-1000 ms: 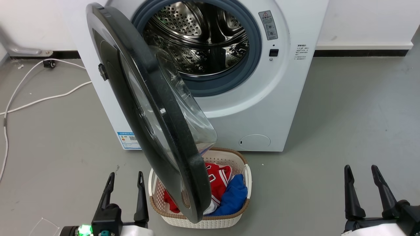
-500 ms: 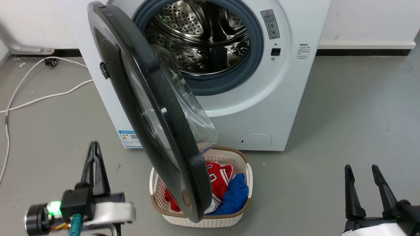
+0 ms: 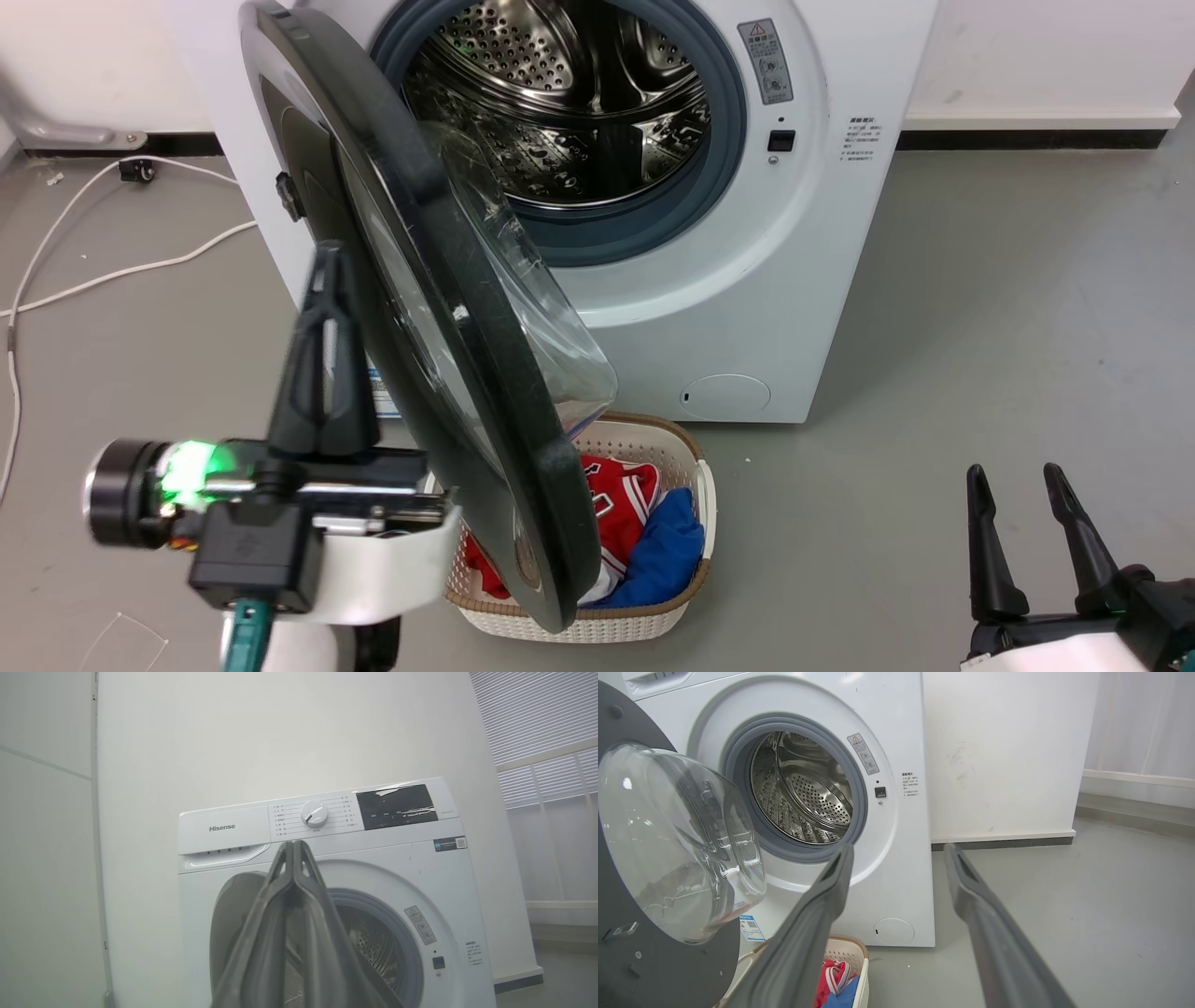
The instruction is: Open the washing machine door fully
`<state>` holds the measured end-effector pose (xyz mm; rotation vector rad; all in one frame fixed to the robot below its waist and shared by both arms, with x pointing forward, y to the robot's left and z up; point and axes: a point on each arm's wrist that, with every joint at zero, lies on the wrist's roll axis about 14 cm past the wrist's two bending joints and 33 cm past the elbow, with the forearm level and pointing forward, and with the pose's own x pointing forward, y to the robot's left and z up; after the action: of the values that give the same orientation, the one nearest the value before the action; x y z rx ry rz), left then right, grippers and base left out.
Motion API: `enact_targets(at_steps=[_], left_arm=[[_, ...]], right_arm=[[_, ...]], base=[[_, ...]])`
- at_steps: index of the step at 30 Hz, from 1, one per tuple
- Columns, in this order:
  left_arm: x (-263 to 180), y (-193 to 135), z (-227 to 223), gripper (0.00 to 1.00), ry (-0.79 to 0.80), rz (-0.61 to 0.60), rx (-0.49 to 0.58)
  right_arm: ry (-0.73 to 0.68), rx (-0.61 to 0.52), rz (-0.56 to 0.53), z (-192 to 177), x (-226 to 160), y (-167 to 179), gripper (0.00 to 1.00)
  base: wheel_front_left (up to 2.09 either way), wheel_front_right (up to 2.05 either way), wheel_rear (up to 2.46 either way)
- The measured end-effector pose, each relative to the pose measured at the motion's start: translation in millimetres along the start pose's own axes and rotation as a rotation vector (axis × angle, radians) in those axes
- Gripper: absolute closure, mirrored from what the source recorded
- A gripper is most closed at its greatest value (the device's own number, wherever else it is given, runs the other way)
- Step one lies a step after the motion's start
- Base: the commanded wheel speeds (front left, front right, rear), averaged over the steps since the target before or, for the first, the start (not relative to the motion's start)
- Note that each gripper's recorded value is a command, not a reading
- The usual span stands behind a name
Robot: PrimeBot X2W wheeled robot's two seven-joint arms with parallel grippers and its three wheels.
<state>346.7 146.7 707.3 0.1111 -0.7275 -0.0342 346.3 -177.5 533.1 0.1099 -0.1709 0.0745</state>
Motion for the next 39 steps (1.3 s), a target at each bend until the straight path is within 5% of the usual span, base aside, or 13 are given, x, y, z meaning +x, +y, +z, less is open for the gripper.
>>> enact_targets(at_steps=[9, 20, 29, 39], left_arm=[[6, -89, 40, 1.00, -0.124, -0.277, -0.152], [-19, -154, 46, 1.00, -0.105, -0.487, -0.256], [-52, -189, 28, 1.00, -0.009, -0.629, -0.295], [-80, -195, -12, 1.00, 0.153, -0.643, -0.298]], right_arm=[[-0.004, 0.002, 0.008, 1, 0, 3, 0.00], [-0.003, 0.003, 0.009, 1, -1, 3, 0.00], [0.008, 0.006, 0.018, -3, 1, 6, 0.00], [0.027, 0.009, 0.035, -10, 5, 11, 0.00]], base=[[0.00, 0.00, 0.00], [0.00, 0.00, 0.00], [0.00, 0.00, 0.00], [0.00, 0.00, 0.00]])
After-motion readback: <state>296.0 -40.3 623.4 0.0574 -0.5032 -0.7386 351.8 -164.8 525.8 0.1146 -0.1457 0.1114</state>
